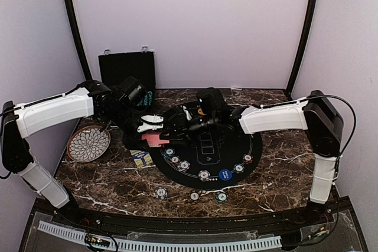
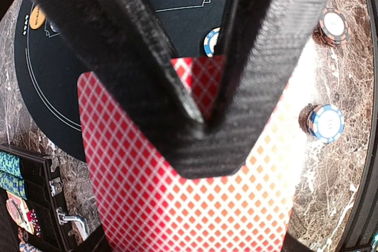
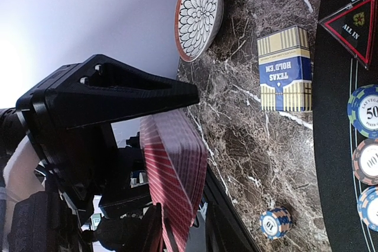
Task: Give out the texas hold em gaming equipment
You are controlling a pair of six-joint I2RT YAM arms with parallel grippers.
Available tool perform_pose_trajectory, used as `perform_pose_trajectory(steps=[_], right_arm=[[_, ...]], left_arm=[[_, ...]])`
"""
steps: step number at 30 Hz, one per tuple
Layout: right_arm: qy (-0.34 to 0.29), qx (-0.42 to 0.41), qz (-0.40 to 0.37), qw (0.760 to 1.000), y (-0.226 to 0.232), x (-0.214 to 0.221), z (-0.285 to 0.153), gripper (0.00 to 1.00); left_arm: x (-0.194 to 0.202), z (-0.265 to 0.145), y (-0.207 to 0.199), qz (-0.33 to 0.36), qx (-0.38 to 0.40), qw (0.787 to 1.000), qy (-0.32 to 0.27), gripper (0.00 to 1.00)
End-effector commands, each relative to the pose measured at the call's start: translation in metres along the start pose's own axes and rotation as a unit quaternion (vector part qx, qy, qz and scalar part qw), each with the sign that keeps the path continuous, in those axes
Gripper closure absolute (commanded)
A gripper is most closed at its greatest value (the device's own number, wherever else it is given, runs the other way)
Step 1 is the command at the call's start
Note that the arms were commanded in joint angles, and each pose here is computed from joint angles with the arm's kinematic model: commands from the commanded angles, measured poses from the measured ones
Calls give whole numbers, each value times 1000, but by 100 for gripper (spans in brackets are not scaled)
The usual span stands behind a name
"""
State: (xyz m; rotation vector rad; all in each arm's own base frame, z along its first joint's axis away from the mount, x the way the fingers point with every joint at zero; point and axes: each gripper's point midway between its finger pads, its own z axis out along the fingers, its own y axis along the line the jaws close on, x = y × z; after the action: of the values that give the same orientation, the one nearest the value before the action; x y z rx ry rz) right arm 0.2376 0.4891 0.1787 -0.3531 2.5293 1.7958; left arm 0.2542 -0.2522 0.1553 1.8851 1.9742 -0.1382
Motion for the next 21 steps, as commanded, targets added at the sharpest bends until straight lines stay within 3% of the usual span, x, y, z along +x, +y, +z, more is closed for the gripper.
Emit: perform_pose_trajectory(steps=[1, 21], right_arm=[[-14, -16, -18, 1000, 18, -5, -11, 77], [-26, -13, -16, 999, 18, -5, -22, 100]], left_arm=[[-2, -12, 3, -2, -19, 1000, -14, 63], [2, -12, 3, -5, -23, 1000, -10, 67]])
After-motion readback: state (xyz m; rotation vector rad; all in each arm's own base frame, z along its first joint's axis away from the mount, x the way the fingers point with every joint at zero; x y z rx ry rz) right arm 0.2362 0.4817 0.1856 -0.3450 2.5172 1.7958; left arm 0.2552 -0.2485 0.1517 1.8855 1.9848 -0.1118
